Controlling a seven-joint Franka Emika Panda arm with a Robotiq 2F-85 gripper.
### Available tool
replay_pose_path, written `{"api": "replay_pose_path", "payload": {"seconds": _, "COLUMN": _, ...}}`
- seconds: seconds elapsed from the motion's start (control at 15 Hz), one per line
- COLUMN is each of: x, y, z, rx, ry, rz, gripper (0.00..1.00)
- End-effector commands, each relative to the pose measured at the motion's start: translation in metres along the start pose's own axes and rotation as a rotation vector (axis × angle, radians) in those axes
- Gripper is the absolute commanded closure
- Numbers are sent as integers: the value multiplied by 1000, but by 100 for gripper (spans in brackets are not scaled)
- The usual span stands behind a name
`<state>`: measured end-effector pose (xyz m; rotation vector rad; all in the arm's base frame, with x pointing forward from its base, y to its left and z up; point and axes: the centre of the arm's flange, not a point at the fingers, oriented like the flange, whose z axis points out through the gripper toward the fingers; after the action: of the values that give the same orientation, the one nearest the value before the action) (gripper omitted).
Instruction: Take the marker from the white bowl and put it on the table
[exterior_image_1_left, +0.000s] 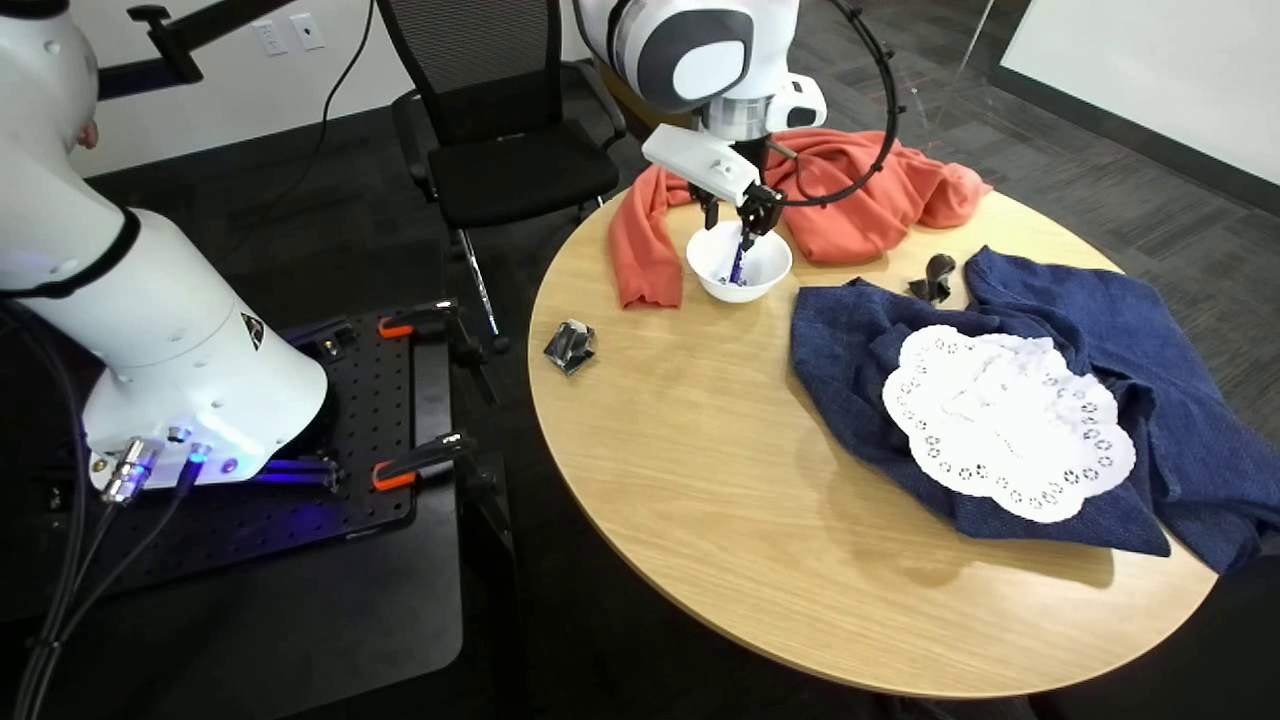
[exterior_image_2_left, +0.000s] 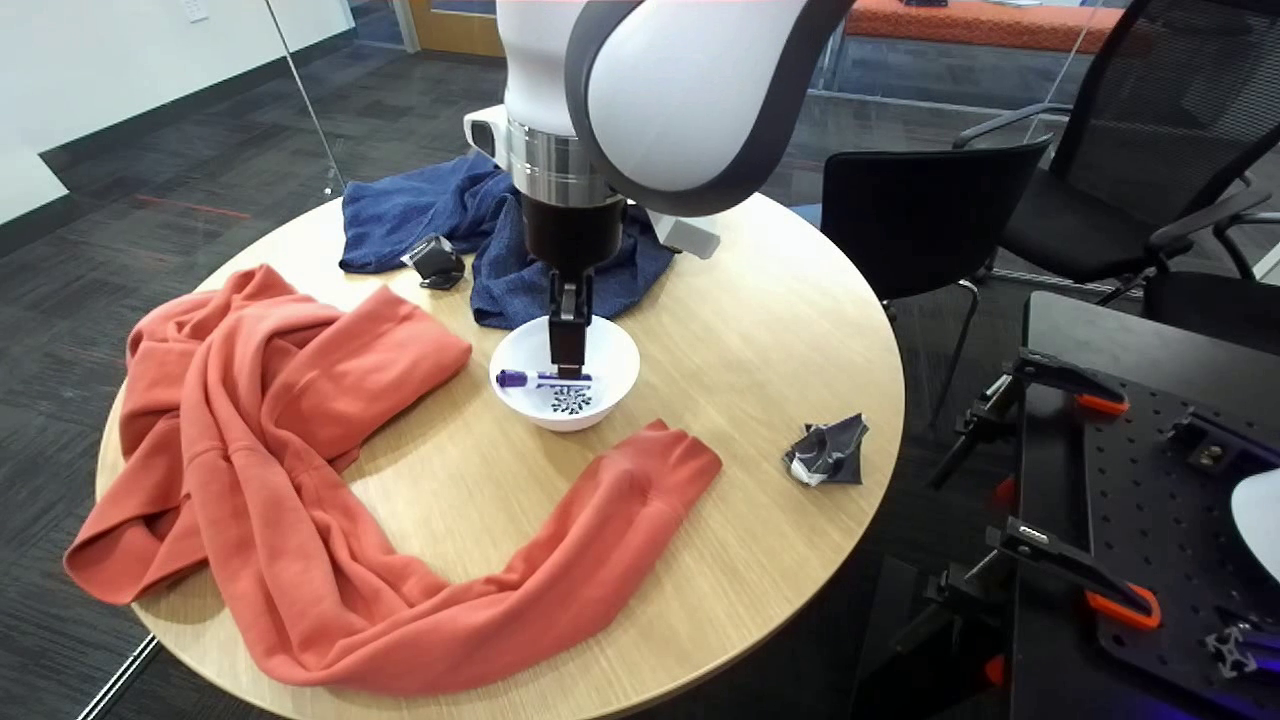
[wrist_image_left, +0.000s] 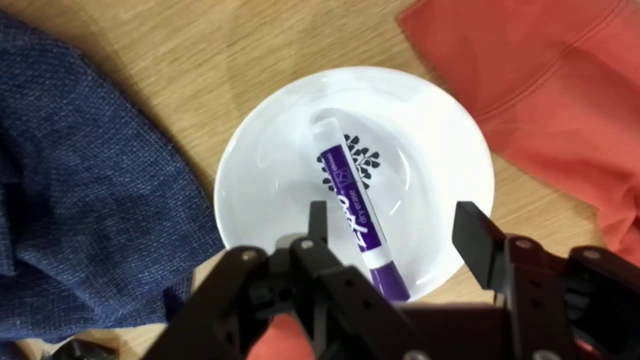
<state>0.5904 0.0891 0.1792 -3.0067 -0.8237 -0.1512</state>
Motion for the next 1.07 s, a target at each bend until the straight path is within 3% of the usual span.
{"api": "replay_pose_path", "payload": {"seconds": 0.0, "x": 12, "y": 3, "z": 9, "rx": -12, "ry": 3, "rz": 14, "gripper": 33}}
{"api": "replay_pose_path", "payload": {"seconds": 0.2, "x": 17, "y": 7, "z": 18, "rx": -6, "ry": -2, "rz": 18, "gripper": 29}}
{"api": "replay_pose_path", "payload": {"seconds": 0.93, "x": 35, "y": 16, "z": 51, "rx": 6, "ry": -9, "rz": 26, "gripper": 32}}
{"api": "replay_pose_path", "payload": {"seconds": 1.0, "x": 37, "y": 17, "z": 54, "rx": 6, "ry": -9, "rz": 26, "gripper": 39}}
